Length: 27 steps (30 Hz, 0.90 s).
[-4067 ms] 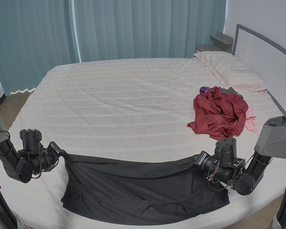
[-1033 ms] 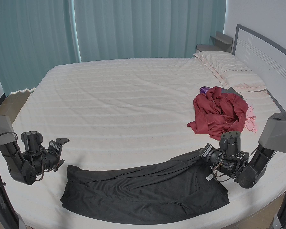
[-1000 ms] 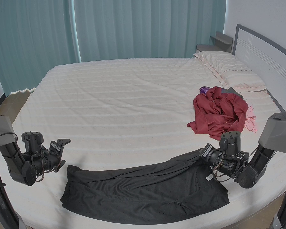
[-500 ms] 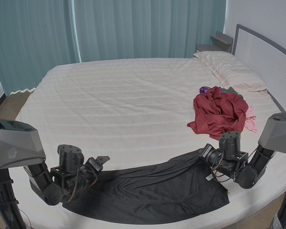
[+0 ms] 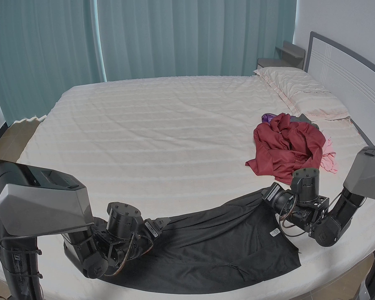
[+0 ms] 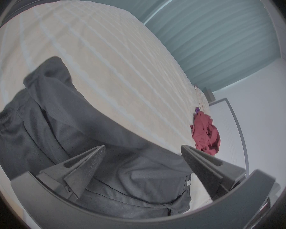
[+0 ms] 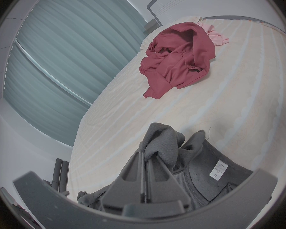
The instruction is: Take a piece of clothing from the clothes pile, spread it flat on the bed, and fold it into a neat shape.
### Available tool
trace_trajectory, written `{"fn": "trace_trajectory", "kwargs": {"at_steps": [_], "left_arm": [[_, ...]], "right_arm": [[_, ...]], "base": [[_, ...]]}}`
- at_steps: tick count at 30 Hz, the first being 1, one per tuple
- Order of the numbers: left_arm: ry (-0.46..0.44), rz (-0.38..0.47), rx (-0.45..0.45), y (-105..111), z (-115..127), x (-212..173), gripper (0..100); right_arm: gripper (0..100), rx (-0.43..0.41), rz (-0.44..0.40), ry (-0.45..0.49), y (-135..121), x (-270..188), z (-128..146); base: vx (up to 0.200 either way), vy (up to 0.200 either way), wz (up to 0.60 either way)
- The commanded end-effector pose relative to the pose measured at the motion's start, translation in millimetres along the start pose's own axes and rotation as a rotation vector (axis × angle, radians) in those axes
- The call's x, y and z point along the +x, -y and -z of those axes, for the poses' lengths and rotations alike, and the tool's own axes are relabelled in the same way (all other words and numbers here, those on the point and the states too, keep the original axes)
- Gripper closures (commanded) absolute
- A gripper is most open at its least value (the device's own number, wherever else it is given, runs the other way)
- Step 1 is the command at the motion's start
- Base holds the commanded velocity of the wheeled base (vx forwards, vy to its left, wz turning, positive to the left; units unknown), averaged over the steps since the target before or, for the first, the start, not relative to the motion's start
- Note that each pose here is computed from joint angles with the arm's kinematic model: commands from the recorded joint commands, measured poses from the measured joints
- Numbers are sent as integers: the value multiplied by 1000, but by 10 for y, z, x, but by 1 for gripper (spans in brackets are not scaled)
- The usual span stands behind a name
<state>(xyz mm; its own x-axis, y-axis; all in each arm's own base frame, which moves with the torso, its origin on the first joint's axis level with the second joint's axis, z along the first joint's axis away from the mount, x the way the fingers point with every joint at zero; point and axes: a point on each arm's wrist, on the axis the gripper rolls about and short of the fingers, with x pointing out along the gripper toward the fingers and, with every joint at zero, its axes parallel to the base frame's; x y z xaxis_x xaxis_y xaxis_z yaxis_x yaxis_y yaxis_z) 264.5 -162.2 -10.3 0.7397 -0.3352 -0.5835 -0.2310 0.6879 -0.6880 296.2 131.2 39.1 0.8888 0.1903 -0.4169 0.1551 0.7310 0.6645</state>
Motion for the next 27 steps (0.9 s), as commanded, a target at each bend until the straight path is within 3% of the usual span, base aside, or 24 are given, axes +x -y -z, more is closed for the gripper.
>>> {"fn": "trace_trajectory", "kwargs": {"at_steps": [1,7,12,20,27], "left_arm": [[-14,-15,5,-36,52,79,0],[-8,5,7,21,63,137,0],[45,-24,7,5,58,234,0],[33,-52,17,-22,122,183,0],[127,-91,21,-20,128,361,0]], "right_arm": [[100,1,-25,9,-65,-60,-26],[100,-1,-23,3,-59,-55,-8],[100,2,-34,13,-85,-86,-42],[100,3,-31,13,-80,-73,-41],[100,12,-33,14,-82,-80,-45]], "base": [[0,0,0],[0,0,0],[0,0,0],[0,0,0],[0,0,0]]}}
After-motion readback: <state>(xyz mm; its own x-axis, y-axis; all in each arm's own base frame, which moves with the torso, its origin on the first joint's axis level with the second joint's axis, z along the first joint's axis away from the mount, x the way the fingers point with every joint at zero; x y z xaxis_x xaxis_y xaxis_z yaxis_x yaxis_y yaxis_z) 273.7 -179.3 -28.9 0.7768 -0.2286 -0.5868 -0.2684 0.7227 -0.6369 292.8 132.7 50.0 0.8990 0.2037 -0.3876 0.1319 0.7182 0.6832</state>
